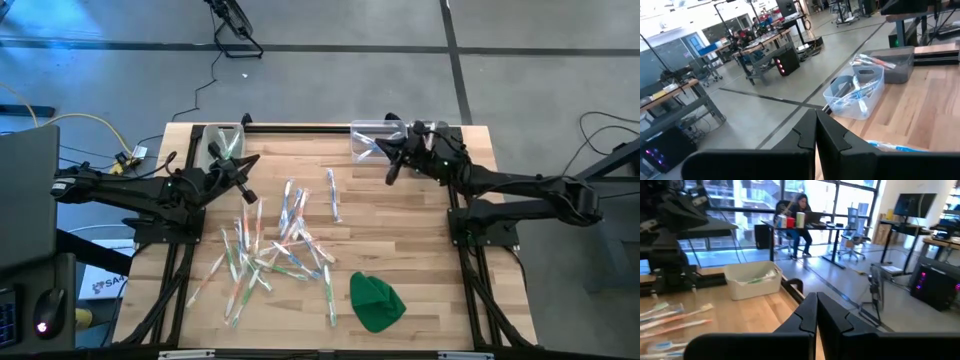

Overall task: Pick & Place Toothbrushes
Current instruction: Put the blue toothbrush into the transparent bin

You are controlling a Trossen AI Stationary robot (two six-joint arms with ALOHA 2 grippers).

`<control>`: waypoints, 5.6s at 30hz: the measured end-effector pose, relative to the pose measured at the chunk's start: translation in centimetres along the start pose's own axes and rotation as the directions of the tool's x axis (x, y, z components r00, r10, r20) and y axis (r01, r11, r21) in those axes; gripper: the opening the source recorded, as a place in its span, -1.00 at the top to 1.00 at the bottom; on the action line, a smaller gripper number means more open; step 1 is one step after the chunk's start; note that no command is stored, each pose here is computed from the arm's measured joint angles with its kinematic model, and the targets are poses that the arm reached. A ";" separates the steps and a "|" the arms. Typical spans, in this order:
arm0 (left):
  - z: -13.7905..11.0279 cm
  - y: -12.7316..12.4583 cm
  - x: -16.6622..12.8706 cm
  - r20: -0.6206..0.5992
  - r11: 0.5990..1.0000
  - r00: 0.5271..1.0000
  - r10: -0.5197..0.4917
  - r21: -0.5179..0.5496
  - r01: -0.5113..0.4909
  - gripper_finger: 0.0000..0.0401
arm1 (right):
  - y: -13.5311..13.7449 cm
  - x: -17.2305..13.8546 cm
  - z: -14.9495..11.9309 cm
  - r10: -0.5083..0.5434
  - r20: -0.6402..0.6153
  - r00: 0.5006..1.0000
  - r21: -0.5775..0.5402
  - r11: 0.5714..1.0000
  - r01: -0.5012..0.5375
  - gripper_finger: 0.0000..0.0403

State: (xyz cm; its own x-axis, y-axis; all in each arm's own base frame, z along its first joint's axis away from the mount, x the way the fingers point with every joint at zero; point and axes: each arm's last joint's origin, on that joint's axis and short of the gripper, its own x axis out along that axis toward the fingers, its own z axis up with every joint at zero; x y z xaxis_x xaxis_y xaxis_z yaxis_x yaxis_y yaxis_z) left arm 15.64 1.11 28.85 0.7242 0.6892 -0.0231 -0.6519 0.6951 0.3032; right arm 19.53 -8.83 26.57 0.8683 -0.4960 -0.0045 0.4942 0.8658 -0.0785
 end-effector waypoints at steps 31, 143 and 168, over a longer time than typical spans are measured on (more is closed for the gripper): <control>-2.9 5.5 3.3 -0.160 0.979 0.983 0.093 -0.163 -0.119 1.00 | 1.7 10.6 -1.5 0.035 -0.494 0.869 0.238 0.966 0.097 0.99; -4.0 5.4 3.2 -0.250 0.992 0.968 0.027 -0.112 -0.057 1.00 | 10.8 13.6 -11.6 0.020 -0.756 0.655 0.382 0.825 0.417 0.36; -4.0 5.4 3.2 -0.252 0.993 0.967 0.026 -0.107 -0.055 1.00 | 11.5 14.3 -14.6 -0.015 -0.764 0.645 0.385 0.792 0.473 0.64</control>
State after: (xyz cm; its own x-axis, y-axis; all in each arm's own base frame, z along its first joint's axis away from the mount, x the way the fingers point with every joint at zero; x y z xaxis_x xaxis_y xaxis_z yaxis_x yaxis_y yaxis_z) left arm 13.54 7.92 26.60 0.6264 0.7367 -0.2547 -0.7110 0.6740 0.2006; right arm 37.02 -6.89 11.04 0.5205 -0.3831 -0.7631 0.8191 0.4765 0.3195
